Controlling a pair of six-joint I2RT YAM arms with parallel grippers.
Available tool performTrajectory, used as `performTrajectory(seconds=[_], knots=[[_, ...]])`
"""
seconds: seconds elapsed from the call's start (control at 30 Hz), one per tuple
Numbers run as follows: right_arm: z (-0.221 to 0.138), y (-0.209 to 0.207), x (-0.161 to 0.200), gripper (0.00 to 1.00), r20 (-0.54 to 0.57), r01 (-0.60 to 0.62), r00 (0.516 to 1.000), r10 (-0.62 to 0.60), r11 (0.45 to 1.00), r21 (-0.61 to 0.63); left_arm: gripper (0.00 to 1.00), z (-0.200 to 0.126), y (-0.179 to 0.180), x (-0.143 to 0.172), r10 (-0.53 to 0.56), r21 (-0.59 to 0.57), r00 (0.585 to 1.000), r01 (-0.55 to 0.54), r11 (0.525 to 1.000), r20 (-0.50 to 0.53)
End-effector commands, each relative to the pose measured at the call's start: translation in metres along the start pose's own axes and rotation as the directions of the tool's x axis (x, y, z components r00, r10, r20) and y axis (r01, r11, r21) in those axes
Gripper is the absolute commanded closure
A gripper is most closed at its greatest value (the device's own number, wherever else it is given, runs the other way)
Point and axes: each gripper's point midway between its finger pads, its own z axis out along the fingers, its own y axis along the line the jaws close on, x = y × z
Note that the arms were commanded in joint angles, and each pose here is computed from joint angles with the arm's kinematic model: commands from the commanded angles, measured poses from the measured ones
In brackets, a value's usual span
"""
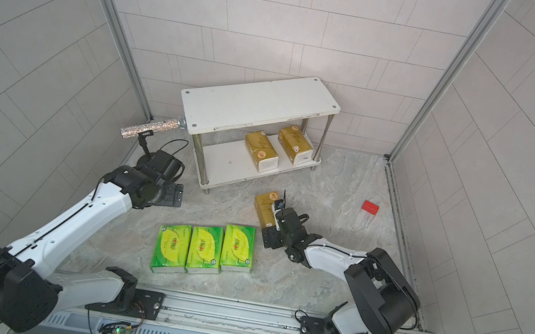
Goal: Place the tissue boxes on the shelf by color
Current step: Pick up the box of tissues from the center of the board, then place a box of tissues on the shelf.
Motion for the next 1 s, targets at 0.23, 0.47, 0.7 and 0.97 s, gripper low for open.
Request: performTrajectory(seconds=[0.23,0.47,0.7,0.97], knots=[[-0.025,0.009,-0.031,0.21,0.083,0.005,0.997,-0.001,0.999,-0.049,0.0,-0.006,0.009,0.001,-0.015,-0.02,1.0,0.015,1.0,0.013],[-0.063,0.021,-0.067,0.21,0.182,0.041,0.983,-0.022,0.994,-0.106,0.0,-0.003,0.008,0.0,-0.019,-0.023,1.0,0.019,1.0,0.018],[-0.08,0.039,-0.11,0.21,0.229,0.034,0.974,0.001,0.989,-0.146,0.0,-0.001,0.004,-0.001,-0.019,-0.014,1.0,0.019,1.0,0.005],[-0.057,0.086,-0.166,0.21,0.235,0.03,0.972,0.016,0.981,-0.189,0.0,0.0,-0.001,0.008,-0.022,0.011,0.999,0.022,1.0,-0.05]])
